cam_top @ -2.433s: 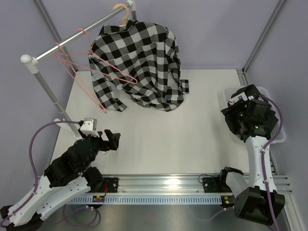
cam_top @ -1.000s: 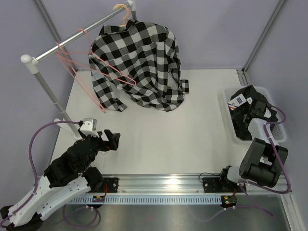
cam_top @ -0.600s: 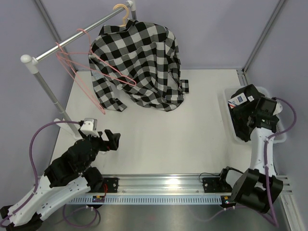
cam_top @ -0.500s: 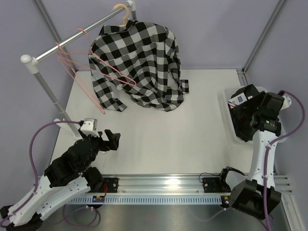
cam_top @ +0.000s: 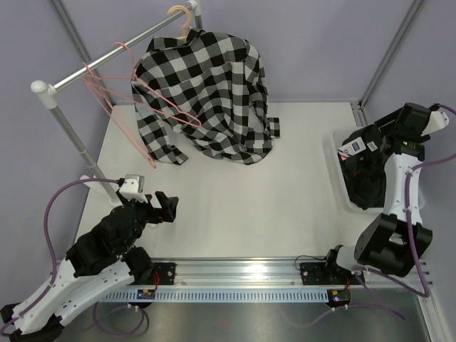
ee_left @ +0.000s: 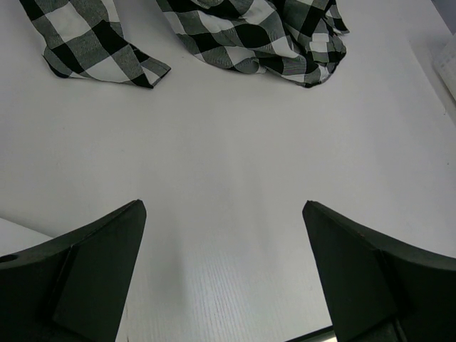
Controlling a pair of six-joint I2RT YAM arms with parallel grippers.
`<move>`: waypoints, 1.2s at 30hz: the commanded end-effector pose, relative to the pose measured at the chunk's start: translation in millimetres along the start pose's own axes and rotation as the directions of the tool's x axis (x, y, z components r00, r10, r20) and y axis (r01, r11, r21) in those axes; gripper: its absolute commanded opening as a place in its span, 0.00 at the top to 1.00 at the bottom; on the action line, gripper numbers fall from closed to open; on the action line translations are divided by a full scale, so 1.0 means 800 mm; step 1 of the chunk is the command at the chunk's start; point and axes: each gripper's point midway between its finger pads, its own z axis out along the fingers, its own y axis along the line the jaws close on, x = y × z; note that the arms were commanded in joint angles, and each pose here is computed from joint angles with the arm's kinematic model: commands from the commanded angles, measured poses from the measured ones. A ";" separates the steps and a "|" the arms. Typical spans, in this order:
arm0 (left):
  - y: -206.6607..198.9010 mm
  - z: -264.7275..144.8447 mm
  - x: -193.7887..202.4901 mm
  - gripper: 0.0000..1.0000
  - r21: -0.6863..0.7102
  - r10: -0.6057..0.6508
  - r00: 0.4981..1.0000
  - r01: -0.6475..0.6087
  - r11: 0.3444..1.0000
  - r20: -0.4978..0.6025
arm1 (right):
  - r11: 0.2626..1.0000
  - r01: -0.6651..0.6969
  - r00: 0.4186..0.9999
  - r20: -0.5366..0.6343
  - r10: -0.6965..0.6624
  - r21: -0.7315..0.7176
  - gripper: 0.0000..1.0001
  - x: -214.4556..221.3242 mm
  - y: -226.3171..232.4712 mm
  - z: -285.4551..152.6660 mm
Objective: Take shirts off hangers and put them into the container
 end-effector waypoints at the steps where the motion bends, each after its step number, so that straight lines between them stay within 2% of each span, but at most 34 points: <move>1: -0.003 0.003 -0.005 0.01 0.001 -0.006 1.000 0.006 1.000 0.015 | 0.994 0.022 0.996 0.089 -0.031 0.104 0.25 -0.025 -0.014 0.039; 3: -0.004 0.004 -0.005 0.01 0.002 -0.003 1.000 0.003 1.000 0.013 | 0.984 0.036 0.999 0.007 -0.038 0.176 0.25 0.011 -0.037 0.064; 7: -0.005 0.005 -0.005 0.01 0.002 -0.001 1.000 0.001 1.000 0.007 | 0.978 0.033 0.992 -0.128 -0.006 0.204 0.25 0.082 -0.067 0.082; 13: -0.004 0.003 -0.005 0.01 0.003 -0.009 1.000 0.009 1.000 0.014 | 0.944 0.067 0.939 -0.341 0.051 0.324 0.25 0.191 -0.132 0.082; 17: -0.004 0.003 -0.005 0.01 0.005 -0.007 1.000 0.007 1.000 0.013 | 0.935 0.073 0.918 -0.391 0.073 0.347 0.25 0.224 -0.153 0.073; 20: -0.005 0.003 -0.005 0.01 0.007 -0.011 1.000 0.011 1.000 0.013 | 0.942 0.066 0.931 -0.360 0.060 0.328 0.25 0.207 -0.145 0.064; 26: -0.004 0.002 -0.006 0.01 0.008 -0.015 1.000 0.015 1.000 0.017 | 0.974 0.042 0.985 -0.172 -0.003 0.223 0.24 0.089 -0.085 0.015; 30: -0.003 0.002 -0.008 0.01 0.004 -0.016 1.000 0.016 1.000 0.022 | 0.995 0.013 1.000 -0.004 -0.012 0.096 0.19 0.003 -0.037 -0.052; 36: -0.003 -0.001 -0.020 0.01 -0.004 -0.022 0.999 0.023 1.000 0.045 | 0.996 0.049 0.987 0.153 -0.037 -0.079 0.08 -0.070 0.005 -0.157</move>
